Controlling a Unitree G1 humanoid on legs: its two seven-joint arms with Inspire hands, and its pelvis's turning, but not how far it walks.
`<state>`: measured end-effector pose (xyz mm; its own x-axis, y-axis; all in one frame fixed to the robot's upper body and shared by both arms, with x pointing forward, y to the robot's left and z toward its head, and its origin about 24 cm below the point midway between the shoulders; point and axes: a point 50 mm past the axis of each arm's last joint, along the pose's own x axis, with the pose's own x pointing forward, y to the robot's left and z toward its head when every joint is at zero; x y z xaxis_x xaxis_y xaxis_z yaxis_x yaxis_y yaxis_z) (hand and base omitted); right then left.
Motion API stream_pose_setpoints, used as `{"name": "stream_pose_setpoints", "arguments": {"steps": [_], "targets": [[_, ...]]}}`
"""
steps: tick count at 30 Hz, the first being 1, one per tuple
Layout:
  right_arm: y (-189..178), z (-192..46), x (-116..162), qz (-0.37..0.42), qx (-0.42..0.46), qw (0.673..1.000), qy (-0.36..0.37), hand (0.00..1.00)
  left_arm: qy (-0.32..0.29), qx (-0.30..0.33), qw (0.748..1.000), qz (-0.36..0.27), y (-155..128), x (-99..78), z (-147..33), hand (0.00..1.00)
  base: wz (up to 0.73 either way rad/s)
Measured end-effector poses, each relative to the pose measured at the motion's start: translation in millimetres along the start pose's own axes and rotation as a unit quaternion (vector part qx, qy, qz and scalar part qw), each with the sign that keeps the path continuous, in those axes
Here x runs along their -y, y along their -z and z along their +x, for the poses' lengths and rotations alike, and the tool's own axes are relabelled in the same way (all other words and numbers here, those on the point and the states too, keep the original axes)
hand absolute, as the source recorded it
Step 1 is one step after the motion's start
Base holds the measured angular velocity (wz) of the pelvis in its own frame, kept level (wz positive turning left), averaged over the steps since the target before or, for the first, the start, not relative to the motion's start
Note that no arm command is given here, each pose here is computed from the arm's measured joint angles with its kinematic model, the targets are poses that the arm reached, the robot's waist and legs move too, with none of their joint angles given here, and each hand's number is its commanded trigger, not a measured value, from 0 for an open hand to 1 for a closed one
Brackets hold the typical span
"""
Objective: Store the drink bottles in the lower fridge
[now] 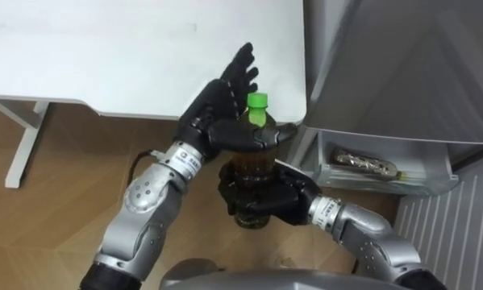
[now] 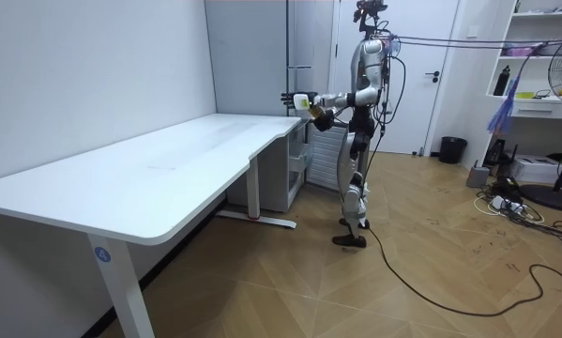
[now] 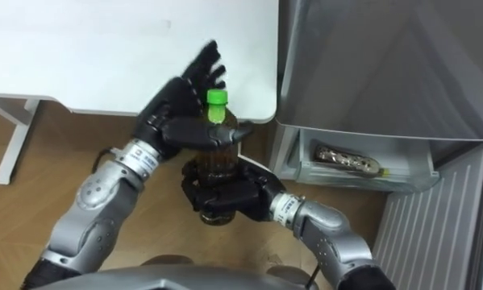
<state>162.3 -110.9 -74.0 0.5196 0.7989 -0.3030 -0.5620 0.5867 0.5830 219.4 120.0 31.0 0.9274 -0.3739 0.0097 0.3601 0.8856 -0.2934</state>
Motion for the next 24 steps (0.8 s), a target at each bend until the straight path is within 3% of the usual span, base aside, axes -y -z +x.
{"name": "stream_pose_setpoints", "arguments": {"steps": [11, 24], "targets": [[1.0, -14.9, 10.5, 0.006, 0.005, 1.0, 0.03, 1.0, -0.15, 0.077, 0.986, 0.018, -30.9, -40.5, -8.7, 0.0, -0.01], [7.8, -41.5, 23.3, 0.028, 0.021, 0.996, 0.083, 1.0, -0.354, 0.171, 0.919, 0.014, -60.4, -96.5, -42.4, 0.0, 0.0]]}}
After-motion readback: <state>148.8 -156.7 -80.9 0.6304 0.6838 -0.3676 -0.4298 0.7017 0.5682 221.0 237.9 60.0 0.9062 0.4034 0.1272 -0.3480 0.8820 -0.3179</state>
